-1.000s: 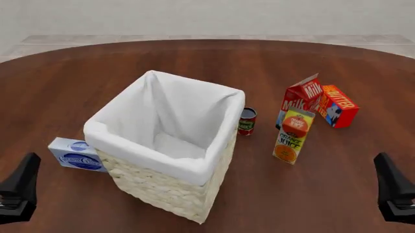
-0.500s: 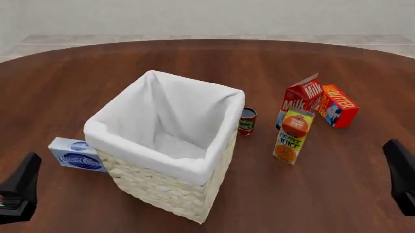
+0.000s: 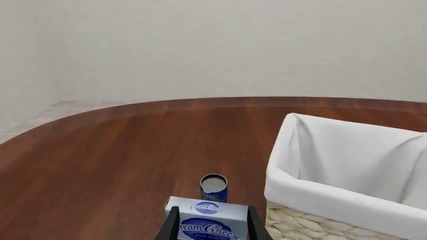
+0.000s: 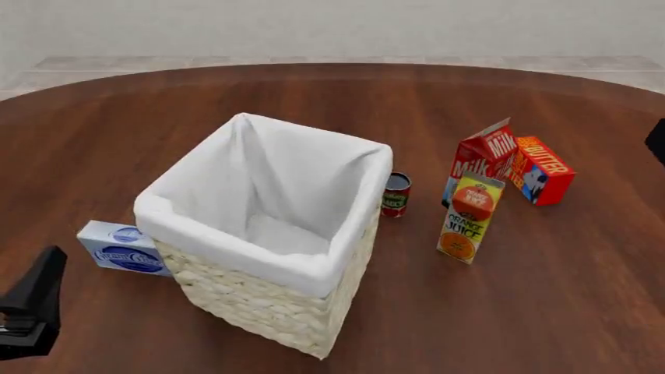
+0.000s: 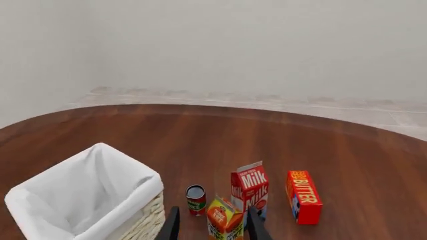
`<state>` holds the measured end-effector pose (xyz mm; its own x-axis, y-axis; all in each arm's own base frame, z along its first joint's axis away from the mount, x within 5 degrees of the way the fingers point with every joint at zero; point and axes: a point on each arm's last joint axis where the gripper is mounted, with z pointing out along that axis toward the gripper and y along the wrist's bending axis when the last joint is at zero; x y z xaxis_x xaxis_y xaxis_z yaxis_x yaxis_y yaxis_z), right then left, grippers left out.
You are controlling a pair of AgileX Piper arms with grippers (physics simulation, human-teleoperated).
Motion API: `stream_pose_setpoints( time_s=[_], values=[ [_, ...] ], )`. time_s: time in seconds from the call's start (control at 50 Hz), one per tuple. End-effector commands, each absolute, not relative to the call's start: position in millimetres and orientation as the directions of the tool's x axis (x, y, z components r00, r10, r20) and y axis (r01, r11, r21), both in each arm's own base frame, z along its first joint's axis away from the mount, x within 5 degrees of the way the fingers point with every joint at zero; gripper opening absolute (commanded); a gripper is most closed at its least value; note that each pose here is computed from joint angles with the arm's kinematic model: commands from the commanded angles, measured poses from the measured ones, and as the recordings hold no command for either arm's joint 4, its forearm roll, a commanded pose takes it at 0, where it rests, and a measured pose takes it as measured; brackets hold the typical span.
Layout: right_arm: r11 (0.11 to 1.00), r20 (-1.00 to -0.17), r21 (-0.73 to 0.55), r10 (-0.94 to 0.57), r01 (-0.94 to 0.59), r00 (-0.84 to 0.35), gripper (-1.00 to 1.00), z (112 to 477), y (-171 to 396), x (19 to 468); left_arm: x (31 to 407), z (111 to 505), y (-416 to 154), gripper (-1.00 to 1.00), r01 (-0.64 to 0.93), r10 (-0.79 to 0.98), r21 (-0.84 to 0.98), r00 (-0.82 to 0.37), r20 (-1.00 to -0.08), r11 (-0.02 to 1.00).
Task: Pick up the tomato sauce, and put it in the basket.
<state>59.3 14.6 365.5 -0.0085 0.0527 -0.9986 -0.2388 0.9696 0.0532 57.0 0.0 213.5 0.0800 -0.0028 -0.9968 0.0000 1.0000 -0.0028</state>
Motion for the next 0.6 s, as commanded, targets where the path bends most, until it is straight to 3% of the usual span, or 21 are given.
stream_pose_setpoints(
  time_s=[0.02, 0.16, 0.6],
  values=[
    [0.948, -0.997, 0.063, 0.044, -0.313, -0.067, 1.0, 428.5, 25.3, 75.8, 56.8, 213.3, 0.0, 1.0, 0.0, -0.002, -0.002, 0.08, -0.997, 1.0],
    [0.945, -0.994, 0.052, 0.016, -0.322, -0.112, 1.0, 464.0, 32.0, 92.5, 56.8, 213.2, 0.0, 1.0, 0.0, -0.002, -0.002, 0.08, -0.997, 1.0],
    [0.949, -0.958, 0.04, -0.053, -0.312, -0.282, 1.0, 507.4, 52.4, 153.0, 56.8, 213.5, 0.0, 1.0, 0.0, -0.003, -0.003, 0.08, -0.997, 1.0]
  ],
)
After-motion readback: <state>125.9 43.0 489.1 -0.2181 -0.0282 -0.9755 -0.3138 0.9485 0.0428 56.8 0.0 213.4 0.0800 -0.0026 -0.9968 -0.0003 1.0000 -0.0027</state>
